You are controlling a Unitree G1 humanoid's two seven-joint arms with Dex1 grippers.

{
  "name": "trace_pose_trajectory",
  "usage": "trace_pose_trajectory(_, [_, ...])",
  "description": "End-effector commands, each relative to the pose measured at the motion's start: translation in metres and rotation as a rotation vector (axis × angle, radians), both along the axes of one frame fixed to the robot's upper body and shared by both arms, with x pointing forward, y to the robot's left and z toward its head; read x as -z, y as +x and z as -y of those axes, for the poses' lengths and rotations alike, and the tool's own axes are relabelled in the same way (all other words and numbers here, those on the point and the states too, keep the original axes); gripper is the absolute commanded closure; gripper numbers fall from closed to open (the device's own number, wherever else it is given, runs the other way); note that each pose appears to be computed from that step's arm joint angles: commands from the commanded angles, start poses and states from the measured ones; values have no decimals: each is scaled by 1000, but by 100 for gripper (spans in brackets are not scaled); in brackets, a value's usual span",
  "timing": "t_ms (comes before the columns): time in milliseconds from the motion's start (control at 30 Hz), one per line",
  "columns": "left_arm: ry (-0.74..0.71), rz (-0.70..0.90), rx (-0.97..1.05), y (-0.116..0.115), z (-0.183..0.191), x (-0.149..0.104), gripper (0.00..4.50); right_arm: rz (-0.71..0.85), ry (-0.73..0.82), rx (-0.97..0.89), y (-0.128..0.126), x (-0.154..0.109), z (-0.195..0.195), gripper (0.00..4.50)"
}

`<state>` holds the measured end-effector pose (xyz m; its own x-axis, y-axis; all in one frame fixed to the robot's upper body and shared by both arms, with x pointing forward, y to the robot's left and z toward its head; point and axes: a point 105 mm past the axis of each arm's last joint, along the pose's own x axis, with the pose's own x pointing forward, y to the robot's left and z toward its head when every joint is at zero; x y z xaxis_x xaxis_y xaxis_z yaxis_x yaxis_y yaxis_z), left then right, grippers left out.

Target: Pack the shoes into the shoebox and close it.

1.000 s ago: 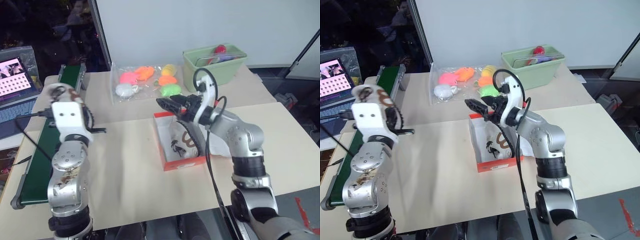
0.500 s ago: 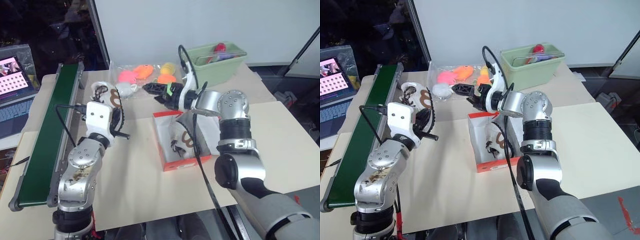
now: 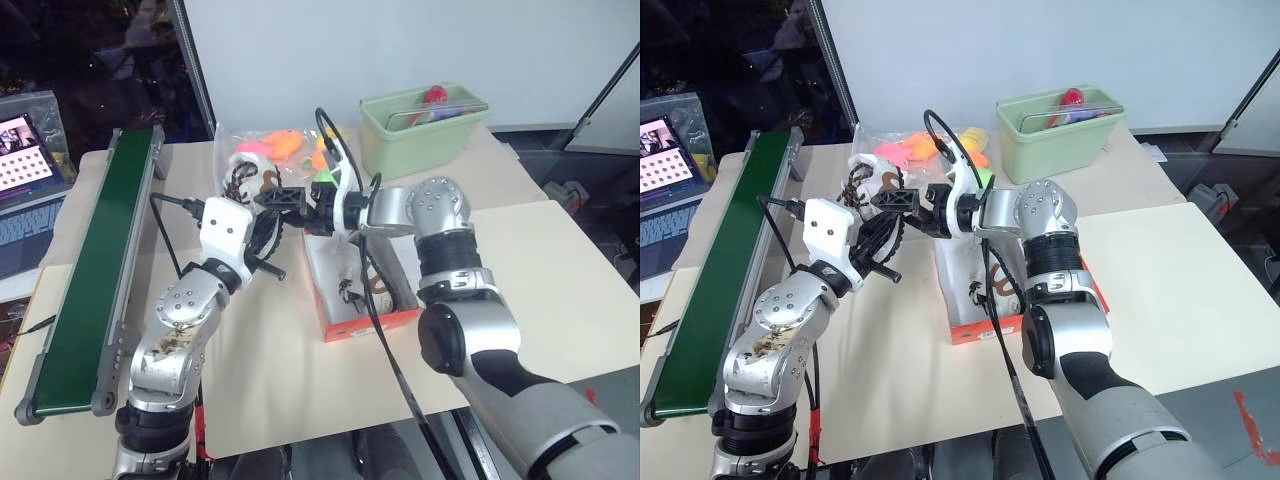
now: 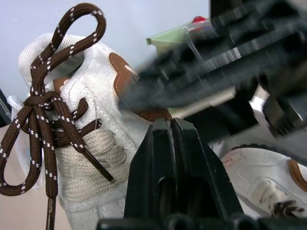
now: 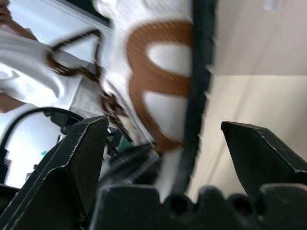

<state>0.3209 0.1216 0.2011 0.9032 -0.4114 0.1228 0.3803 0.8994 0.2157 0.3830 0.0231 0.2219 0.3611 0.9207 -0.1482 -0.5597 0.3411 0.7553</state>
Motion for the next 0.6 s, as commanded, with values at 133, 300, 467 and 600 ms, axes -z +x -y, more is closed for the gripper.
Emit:
trace_pose_trajectory(133, [-2,80,17,-7,2,-17,446,56,81,8,3,-28,-3,0])
trace_pose_trajectory(300, [-4,82,18,-6,3,-18,446,62,94,-3,1,-30,-8,0])
trace_pose_trajectory(467, [-1,87,13,-4,2,-18,450,63,113,-11,-2,-32,-12,71])
trace_pose_trajectory(600, [1,92,9,-4,1,-18,450,68,129,-24,-6,-32,-18,214])
